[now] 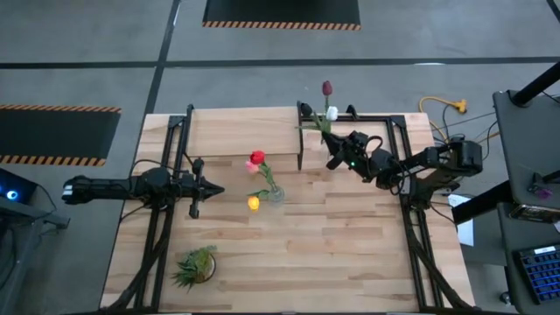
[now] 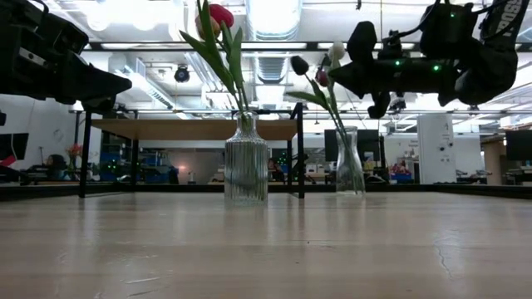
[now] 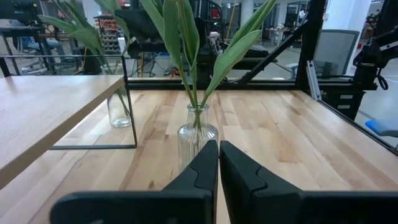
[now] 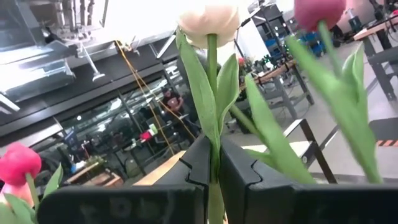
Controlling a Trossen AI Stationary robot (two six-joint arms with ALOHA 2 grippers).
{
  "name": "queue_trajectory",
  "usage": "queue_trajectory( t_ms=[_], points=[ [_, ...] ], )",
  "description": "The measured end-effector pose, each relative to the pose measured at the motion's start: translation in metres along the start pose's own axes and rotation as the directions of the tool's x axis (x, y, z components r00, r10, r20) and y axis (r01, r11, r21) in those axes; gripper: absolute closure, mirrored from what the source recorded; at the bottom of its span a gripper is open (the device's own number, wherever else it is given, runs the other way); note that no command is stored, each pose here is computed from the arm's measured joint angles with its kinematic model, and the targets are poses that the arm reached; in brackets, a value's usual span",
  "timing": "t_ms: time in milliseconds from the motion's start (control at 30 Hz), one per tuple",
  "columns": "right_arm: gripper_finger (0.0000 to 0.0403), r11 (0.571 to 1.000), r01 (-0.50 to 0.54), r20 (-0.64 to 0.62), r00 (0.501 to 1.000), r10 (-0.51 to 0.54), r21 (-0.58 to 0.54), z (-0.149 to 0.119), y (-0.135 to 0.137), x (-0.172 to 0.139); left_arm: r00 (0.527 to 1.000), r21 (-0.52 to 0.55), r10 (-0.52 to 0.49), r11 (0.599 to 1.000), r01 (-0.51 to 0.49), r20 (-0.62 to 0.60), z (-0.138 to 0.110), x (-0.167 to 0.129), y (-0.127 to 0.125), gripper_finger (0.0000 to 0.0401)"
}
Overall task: Pick and place flowers into a vace then onto a shelf
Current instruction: Put the white tulip into the top transparent vase
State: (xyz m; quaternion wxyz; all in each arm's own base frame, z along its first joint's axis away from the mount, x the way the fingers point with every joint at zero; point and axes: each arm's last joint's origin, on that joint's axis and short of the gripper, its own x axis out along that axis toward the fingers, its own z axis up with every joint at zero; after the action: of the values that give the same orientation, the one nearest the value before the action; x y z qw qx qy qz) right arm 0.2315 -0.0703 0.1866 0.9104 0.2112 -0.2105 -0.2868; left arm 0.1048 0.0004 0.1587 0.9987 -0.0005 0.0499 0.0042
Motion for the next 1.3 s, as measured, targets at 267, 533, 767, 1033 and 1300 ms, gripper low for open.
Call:
queue_trajectory(
  t_ms=[267, 533, 767, 1033, 1300],
  points=[
    [0.0390, 1.000, 0.028, 0.014, 1.000, -0.027, -0.002, 0.001, -0.002, 0.000, 1.000, 0.000, 0.000, 1.000, 0.000, 0.000, 0.000, 0.000, 0.000, 0.0401],
    [0.0390, 0.999, 0.050, -0.035, 0.998, -0.050, -0.004, -0.007, -0.006, 0.001, 1.000, 0.000, 0.000, 1.000, 0.000, 0.000, 0.000, 0.000, 0.000, 0.0401],
    [0.0390, 0.999, 0.042, -0.020, 0.999, -0.041, 0.016, -0.004, -0.004, 0.000, 1.000, 0.000, 0.000, 1.000, 0.000, 0.000, 0.000, 0.000, 0.000, 0.0401],
    [0.0390, 1.000, 0.027, 0.009, 1.000, -0.027, 0.005, 0.004, -0.001, 0.000, 1.000, 0.000, 0.000, 1.000, 0.000, 0.000, 0.000, 0.000, 0.000, 0.0401],
    [0.0390, 0.999, 0.028, 0.013, 1.000, -0.027, -0.020, 0.005, -0.001, 0.000, 1.000, 0.000, 0.000, 1.000, 0.000, 0.000, 0.000, 0.000, 0.000, 0.0401]
  ],
)
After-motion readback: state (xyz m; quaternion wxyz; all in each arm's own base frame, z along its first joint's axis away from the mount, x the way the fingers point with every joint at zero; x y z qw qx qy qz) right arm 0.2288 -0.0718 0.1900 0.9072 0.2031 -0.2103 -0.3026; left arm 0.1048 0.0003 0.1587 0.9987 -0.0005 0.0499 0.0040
